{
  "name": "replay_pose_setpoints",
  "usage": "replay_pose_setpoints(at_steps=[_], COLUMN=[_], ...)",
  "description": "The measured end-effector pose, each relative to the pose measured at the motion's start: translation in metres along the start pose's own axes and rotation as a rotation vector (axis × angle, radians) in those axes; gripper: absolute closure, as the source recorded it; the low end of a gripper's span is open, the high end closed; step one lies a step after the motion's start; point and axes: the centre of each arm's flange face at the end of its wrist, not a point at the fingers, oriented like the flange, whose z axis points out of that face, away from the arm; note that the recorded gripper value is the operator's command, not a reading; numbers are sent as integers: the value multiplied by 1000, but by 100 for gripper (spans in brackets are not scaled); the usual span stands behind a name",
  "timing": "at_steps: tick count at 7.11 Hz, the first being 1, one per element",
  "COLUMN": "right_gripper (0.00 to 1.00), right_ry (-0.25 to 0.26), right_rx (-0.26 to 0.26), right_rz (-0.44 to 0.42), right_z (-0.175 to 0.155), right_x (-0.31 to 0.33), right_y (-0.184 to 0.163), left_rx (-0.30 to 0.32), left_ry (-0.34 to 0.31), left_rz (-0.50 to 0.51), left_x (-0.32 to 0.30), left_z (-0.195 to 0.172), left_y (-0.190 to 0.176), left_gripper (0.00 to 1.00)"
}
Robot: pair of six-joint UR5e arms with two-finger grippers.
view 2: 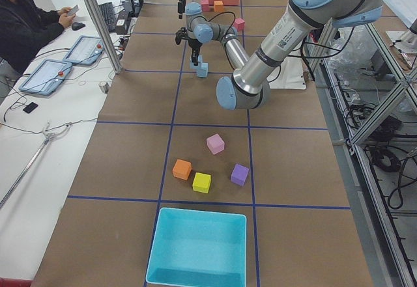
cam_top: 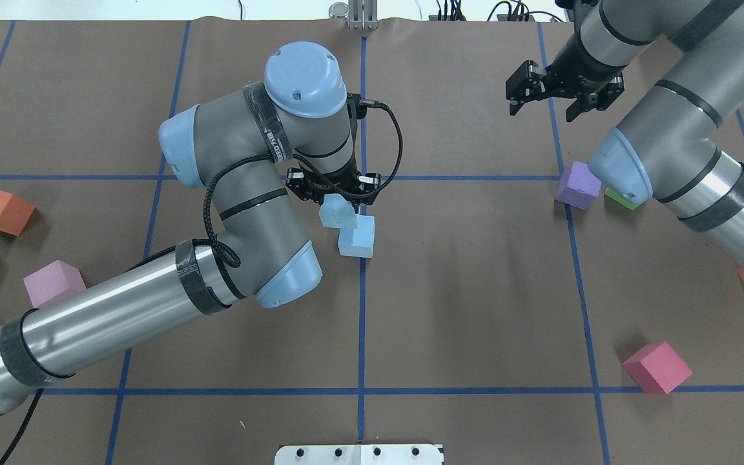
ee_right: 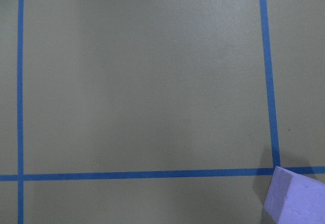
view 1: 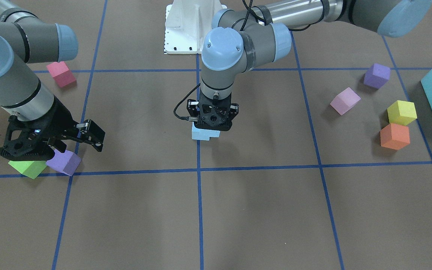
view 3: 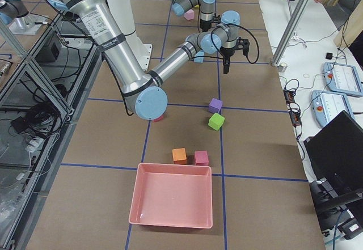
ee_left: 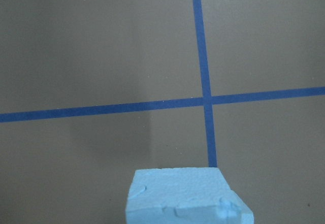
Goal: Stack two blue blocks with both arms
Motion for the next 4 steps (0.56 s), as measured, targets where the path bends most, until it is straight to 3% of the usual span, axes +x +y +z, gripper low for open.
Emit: replay_pose_setpoints(at_steps=[4], right_gripper=[0], right_ry=[1], right_rx=[-1], right_rz=[1], right_z=[1], right_x=[1], right_y=[0], left_rx=[-16], left_ry=[3], left_rz=[1], left_x=[11], left_z=[7], left_y=[9], left_gripper=[42])
